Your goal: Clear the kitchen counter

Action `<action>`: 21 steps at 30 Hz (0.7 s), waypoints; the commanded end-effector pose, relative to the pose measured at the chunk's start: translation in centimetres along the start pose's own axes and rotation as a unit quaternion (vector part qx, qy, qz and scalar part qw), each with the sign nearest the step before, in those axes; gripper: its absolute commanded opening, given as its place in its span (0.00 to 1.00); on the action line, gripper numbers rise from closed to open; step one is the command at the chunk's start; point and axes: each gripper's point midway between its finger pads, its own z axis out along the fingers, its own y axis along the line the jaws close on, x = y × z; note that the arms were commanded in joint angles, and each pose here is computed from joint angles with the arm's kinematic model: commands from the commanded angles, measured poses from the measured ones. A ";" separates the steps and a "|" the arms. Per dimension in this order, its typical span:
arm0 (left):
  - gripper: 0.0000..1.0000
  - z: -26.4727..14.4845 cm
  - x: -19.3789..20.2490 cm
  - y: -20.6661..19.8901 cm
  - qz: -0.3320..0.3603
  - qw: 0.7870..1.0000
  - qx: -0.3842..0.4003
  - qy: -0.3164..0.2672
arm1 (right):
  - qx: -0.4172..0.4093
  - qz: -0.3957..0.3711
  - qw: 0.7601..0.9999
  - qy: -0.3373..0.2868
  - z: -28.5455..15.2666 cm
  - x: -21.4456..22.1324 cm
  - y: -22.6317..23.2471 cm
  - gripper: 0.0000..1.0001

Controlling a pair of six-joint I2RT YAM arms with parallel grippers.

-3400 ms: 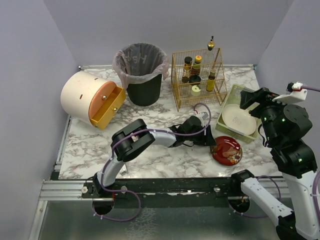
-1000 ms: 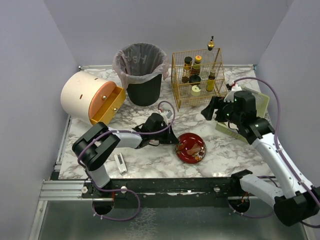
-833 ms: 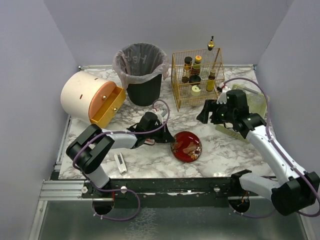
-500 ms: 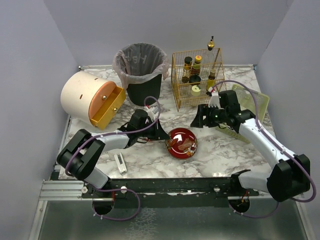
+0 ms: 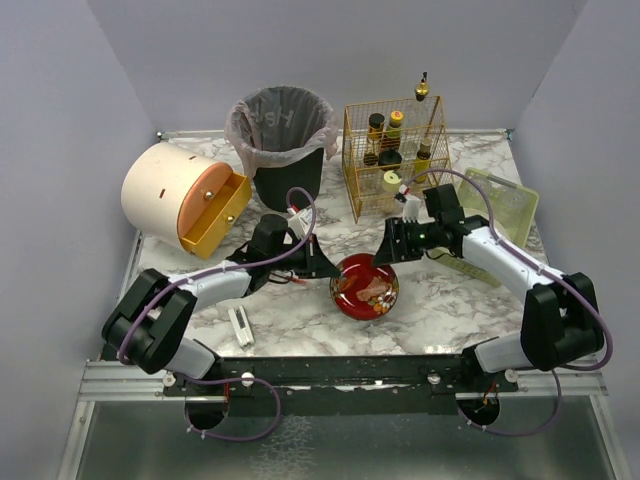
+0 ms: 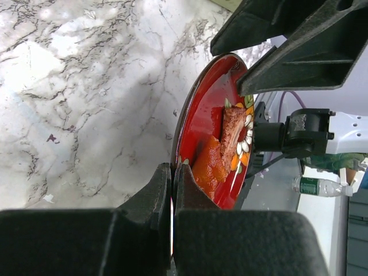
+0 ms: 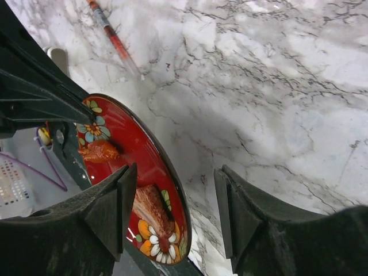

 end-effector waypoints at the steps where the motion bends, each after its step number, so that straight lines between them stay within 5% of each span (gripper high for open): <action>1: 0.00 -0.9 -1.1 -3.2 0.026 0.998 0.055 -0.002 | -0.057 -0.003 0.998 0.007 0.6 0.4 1.2 0.60; 12: 0.00 -0.8 -2.4 -3.8 0.042 0.998 0.057 -0.002 | -0.121 0.012 0.992 0.027 1.2 1.4 2.6 0.51; 21: 0.00 -0.7 -2.8 -3.6 0.044 0.998 0.052 -0.001 | -0.134 0.016 0.990 0.028 1.4 1.3 2.8 0.30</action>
